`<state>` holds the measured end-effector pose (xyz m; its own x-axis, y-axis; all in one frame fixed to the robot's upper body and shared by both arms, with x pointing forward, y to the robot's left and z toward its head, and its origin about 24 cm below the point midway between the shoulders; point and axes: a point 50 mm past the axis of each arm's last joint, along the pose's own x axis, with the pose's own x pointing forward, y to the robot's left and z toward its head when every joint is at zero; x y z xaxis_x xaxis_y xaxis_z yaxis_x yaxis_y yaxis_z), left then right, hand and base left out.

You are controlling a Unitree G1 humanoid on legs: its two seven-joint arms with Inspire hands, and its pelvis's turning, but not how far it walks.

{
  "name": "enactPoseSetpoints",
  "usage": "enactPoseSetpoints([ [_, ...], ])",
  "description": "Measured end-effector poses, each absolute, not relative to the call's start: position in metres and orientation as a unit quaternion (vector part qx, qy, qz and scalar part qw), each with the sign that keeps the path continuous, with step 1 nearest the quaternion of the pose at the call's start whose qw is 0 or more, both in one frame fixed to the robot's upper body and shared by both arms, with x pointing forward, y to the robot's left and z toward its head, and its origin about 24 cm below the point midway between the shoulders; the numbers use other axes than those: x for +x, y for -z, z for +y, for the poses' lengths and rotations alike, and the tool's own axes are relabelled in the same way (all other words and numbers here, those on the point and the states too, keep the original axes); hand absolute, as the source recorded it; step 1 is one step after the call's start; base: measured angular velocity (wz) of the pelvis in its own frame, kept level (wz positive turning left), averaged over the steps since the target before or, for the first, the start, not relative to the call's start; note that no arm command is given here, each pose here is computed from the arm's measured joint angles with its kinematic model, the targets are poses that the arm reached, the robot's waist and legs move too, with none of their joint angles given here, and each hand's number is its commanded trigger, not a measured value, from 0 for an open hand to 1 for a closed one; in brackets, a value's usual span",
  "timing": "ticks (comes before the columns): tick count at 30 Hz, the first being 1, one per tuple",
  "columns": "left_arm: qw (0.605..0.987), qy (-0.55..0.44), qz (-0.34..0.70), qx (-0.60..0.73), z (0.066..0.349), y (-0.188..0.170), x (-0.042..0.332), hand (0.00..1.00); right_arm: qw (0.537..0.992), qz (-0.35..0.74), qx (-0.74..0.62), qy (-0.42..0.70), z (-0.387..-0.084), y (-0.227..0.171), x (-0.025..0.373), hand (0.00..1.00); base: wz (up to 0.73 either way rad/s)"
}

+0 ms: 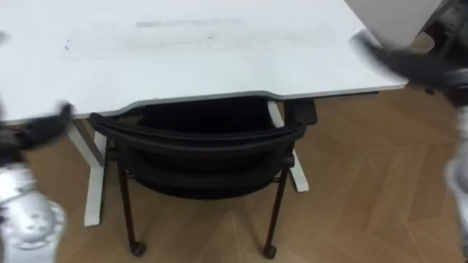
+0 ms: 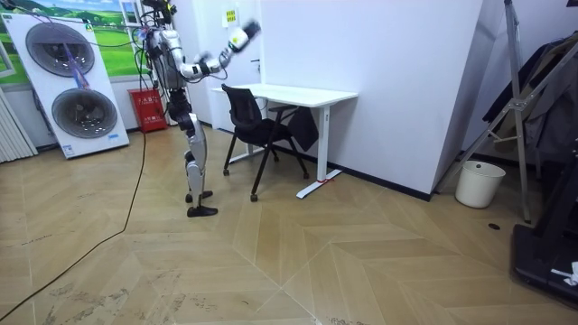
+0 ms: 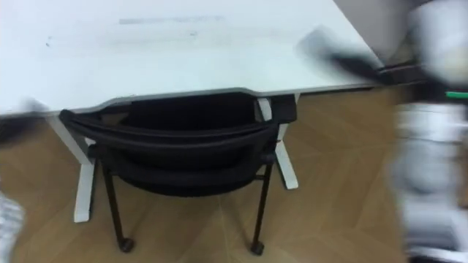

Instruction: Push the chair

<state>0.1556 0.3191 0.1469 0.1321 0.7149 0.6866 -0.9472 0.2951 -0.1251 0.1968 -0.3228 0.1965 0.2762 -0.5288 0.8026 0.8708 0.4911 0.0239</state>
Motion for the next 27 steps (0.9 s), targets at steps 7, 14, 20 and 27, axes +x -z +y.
enactPoseSetpoints([
  [7,0.528,-0.839,-0.112,-0.074,0.389,-0.056,0.007,0.00,0.653,-0.205,0.000,0.729,-0.400,-0.111,0.052,0.00,-0.22],
  [14,0.329,-0.881,0.282,-0.191,0.302,0.101,-0.120,0.00,0.522,0.278,0.105,0.799,-0.348,0.078,-0.087,0.00,-0.07],
  [20,0.288,-0.833,0.423,-0.212,0.245,0.119,-0.180,0.00,0.417,0.499,0.151,0.744,-0.265,0.127,-0.151,0.00,0.02],
  [27,0.605,-0.517,0.595,-0.114,0.255,0.154,-0.085,0.00,0.595,0.558,0.187,0.547,-0.258,0.161,-0.049,0.00,-0.03],
])
